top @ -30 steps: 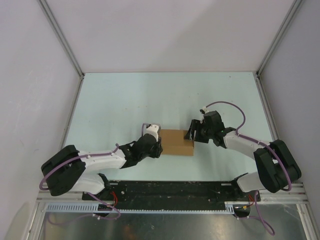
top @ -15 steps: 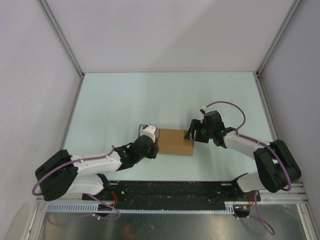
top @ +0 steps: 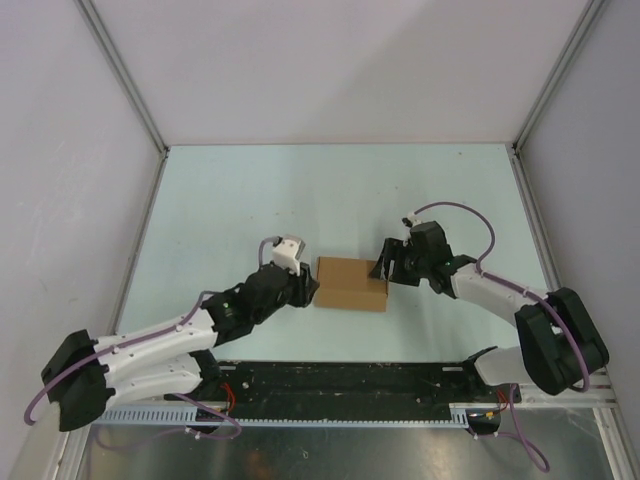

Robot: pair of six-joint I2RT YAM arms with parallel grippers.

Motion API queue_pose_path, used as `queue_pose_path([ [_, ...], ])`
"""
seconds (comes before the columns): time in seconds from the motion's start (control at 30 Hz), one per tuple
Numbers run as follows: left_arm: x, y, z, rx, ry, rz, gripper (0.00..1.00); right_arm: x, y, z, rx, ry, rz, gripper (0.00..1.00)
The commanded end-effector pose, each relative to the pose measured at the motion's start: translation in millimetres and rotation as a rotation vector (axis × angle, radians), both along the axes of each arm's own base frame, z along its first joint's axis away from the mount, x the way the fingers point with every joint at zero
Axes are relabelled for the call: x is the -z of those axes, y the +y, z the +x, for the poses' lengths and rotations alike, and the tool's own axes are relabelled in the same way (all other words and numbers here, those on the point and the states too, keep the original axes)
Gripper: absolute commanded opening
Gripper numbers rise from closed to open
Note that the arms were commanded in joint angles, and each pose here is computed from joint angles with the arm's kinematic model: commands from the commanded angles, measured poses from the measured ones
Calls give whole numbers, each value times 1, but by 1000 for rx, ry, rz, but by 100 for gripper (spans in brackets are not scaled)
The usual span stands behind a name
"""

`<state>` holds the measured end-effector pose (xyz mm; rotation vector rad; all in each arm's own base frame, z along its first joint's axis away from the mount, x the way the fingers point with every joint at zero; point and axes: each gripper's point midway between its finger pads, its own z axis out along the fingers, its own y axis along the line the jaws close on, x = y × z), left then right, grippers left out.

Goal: Fold the paper box

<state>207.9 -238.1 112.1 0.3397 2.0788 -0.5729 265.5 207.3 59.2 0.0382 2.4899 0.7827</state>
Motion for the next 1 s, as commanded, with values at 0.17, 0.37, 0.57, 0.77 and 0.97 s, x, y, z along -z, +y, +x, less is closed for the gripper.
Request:
queue_pose_path([
  [0.17,-66,-45,58,-24,-138,28,48,-53,-8,6,13,-130,47,74],
  [0.37,-44,-92,92,35,-103,121,45,-63,-30,-8,58,-155,-25,73],
  [0.57,-27,-121,123,55,-119,207,42,-61,-44,-33,68,-192,-55,67],
  [0.77,-14,-143,121,170,-91,196,40,-48,-47,-51,54,-168,-38,66],
  [0.97,-3,-149,113,244,-77,206,40,-38,-41,-59,28,-149,-31,68],
])
